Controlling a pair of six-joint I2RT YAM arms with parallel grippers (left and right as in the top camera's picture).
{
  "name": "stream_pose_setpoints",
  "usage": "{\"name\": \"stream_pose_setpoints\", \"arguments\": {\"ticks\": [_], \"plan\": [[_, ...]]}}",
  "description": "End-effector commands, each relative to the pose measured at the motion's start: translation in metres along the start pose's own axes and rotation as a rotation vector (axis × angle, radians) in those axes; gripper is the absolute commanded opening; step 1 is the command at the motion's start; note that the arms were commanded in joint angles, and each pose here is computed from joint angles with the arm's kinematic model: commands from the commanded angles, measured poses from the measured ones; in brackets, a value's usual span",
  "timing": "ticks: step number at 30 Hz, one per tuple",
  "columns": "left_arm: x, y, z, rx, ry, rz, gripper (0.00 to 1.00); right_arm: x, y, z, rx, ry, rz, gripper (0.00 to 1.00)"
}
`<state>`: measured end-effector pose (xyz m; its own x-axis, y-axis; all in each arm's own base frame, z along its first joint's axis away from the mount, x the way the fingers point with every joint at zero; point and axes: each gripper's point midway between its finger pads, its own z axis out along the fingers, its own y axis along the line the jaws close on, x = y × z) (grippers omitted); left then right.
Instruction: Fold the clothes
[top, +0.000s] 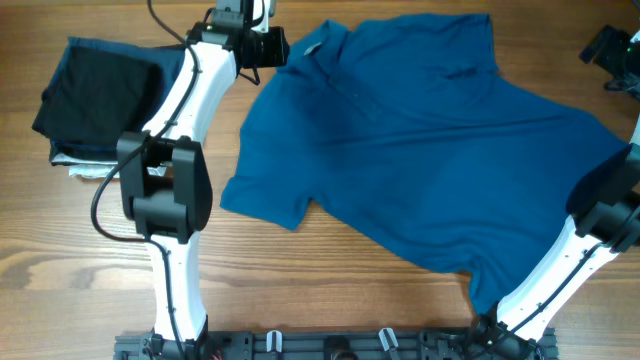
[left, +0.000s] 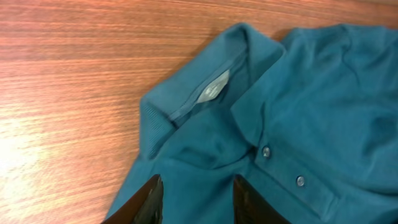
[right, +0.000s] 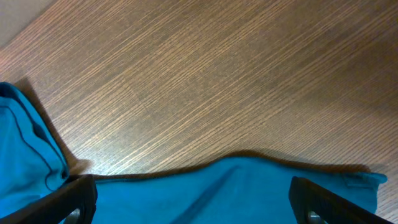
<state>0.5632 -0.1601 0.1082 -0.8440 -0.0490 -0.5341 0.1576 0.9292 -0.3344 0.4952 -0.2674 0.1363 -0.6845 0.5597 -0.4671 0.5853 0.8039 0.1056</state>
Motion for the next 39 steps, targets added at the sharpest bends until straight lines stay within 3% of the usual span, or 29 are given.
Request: {"name": "stream_pose_setpoints", "arguments": {"ticks": [1, 3, 12, 36, 37, 39], "plan": [[-0.014, -0.007, 0.005, 0.04, -0.024, 0.02, 0.39, -0.003, 0.007, -0.006, -0.023, -0.01, -0.004, 0.99], [-0.009, 0.002, 0.024, 0.024, -0.019, 0.022, 0.5, -0.003, 0.007, -0.006, -0.023, -0.01, -0.004, 0.99], [0.01, 0.016, 0.065, 0.018, 0.011, 0.014, 0.52, -0.003, 0.007, -0.006, -0.023, -0.01, -0.004, 0.99], [0.038, 0.036, 0.093, -0.101, 0.066, 0.018, 0.52, -0.003, 0.007, -0.006, -0.023, -0.01, -0.004, 1.0], [0.039, 0.038, 0.095, -0.107, 0.068, 0.017, 0.51, -0.003, 0.007, -0.006, -0.023, -0.01, -0.004, 0.99], [0.039, 0.041, 0.095, -0.124, 0.066, 0.018, 0.35, -0.003, 0.007, -0.006, -0.023, -0.01, -0.004, 0.99]]}}
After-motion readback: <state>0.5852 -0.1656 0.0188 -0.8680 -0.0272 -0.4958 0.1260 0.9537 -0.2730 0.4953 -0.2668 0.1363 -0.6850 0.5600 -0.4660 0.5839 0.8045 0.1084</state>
